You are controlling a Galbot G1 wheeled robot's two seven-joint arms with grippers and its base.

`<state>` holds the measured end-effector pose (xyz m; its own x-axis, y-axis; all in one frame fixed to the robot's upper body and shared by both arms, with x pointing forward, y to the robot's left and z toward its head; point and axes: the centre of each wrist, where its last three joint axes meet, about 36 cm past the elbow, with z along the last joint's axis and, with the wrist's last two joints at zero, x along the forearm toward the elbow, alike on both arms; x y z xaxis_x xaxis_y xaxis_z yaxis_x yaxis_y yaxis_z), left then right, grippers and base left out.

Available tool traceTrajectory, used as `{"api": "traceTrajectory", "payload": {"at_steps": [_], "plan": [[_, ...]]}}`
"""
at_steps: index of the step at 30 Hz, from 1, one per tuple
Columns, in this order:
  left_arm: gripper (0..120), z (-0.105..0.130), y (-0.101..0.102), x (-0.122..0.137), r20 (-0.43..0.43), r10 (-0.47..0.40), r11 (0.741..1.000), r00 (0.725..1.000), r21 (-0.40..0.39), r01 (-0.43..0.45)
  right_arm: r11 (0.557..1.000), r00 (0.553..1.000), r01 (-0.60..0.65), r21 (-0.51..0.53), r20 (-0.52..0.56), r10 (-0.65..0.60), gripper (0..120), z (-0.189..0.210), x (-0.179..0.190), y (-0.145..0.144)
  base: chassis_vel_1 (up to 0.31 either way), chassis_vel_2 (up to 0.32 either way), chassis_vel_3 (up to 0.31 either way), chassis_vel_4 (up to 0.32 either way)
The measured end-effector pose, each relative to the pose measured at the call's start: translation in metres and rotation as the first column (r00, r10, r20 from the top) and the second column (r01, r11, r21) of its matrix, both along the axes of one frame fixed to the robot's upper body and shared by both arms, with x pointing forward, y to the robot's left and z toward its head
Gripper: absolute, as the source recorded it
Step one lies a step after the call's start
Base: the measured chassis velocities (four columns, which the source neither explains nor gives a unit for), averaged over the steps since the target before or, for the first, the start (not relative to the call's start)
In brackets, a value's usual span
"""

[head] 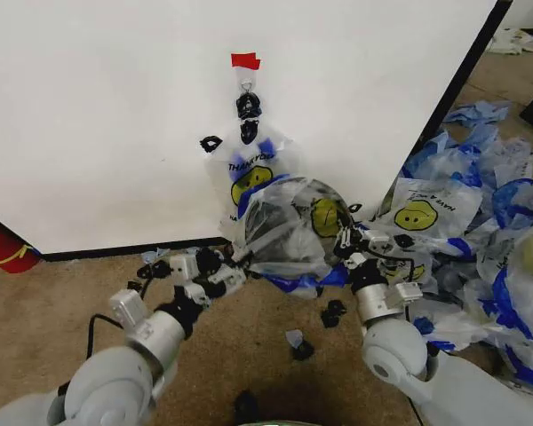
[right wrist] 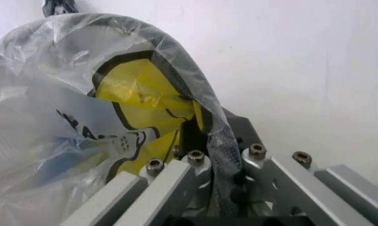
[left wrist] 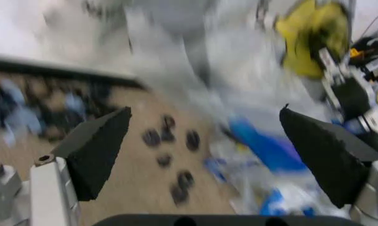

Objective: Pick up the garbage bag from the wall and place it over the trash bin.

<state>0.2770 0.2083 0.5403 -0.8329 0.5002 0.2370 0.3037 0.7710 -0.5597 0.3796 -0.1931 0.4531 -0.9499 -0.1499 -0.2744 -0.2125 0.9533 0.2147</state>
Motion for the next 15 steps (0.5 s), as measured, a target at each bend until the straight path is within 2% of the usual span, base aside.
{"api": "traceTrajectory", "payload": {"at_steps": [9,15], "plan": [[92,0.006,-0.006,-0.008,-0.112,-0.037,0.998,0.993,-0.056,0.031,1.000,1.000,-0.014,0.004,0.011,0.014,0,0.000,-0.001,0.008,0.000,0.000,0.000,0.000],[93,0.005,-0.007,-0.002,-0.104,-0.033,0.997,0.994,-0.073,0.025,0.999,0.999,-0.041,0.016,0.014,0.041,0,0.005,-0.010,0.015,0.000,0.000,0.000,0.000]]}}
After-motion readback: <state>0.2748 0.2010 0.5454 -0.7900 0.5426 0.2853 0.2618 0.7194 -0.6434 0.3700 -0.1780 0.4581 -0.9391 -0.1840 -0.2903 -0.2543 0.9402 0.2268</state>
